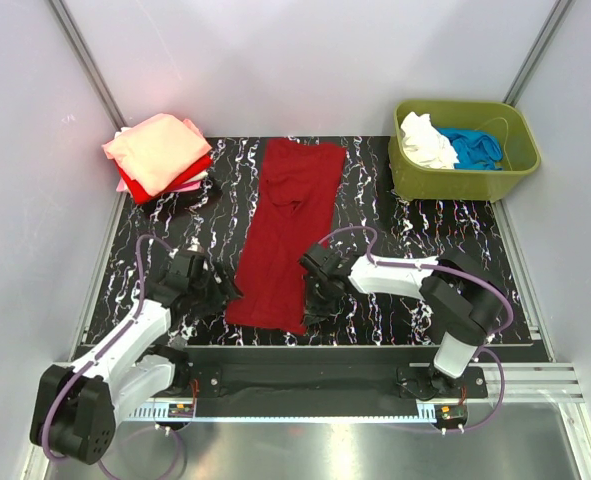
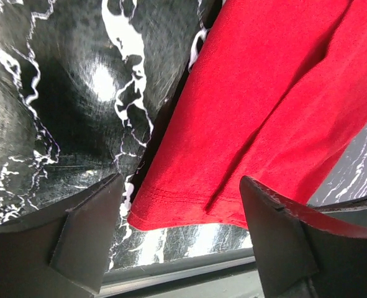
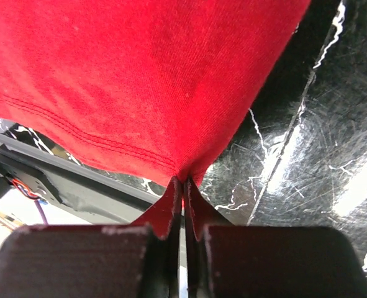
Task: Fold and stack the t-shirts
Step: Fold the tshirt
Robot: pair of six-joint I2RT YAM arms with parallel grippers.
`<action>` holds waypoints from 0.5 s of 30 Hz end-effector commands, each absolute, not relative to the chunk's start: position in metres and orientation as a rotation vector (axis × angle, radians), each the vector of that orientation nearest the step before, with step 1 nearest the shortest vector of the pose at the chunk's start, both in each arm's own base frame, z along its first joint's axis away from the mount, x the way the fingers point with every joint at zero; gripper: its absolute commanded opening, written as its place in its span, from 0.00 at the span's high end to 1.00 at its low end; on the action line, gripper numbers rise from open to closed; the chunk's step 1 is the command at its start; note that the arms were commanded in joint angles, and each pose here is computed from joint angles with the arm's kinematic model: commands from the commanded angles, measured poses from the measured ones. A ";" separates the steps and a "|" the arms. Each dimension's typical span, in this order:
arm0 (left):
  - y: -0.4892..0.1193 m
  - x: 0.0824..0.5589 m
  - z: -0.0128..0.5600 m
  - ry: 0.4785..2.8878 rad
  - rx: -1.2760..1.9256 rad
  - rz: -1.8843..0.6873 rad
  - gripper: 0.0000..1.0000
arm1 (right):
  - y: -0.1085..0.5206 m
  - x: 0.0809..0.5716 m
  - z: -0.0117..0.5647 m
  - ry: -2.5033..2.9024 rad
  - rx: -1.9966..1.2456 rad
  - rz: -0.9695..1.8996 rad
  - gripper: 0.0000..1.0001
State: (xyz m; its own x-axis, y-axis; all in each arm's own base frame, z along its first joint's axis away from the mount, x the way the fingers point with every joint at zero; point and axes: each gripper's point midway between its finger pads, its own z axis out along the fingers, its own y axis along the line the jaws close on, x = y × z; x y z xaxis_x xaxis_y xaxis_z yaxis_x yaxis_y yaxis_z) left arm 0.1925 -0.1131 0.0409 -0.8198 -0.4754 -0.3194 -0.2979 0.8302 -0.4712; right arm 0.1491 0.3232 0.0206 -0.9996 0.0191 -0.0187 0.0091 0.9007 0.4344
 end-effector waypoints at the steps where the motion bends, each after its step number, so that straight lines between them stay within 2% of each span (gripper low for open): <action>1: -0.122 0.191 0.038 2.565 -0.549 -0.617 0.28 | 0.323 0.146 0.022 3.019 0.004 0.710 1.00; 5: -0.127 0.183 0.035 2.564 -0.541 -0.648 0.35 | 0.319 0.143 0.026 3.020 0.006 0.711 1.00; 8: -0.131 0.174 0.030 2.575 -0.546 -0.664 0.43 | 0.313 0.143 0.035 3.007 0.005 0.680 1.00; 10: -0.133 0.171 0.027 2.568 -0.537 -0.670 0.52 | 0.308 0.145 0.041 2.990 -0.001 0.654 1.00; 11: -0.132 0.167 0.023 2.575 -0.541 -0.668 0.57 | 0.306 0.144 0.041 2.990 -0.009 0.647 1.00; 14: -0.135 0.167 0.023 2.544 -0.560 -0.707 0.86 | 0.301 0.143 0.042 2.991 -0.002 0.626 1.00; 15: -0.138 0.165 0.025 2.543 -0.554 -0.726 0.93 | 0.300 0.142 0.043 2.988 0.006 0.635 1.00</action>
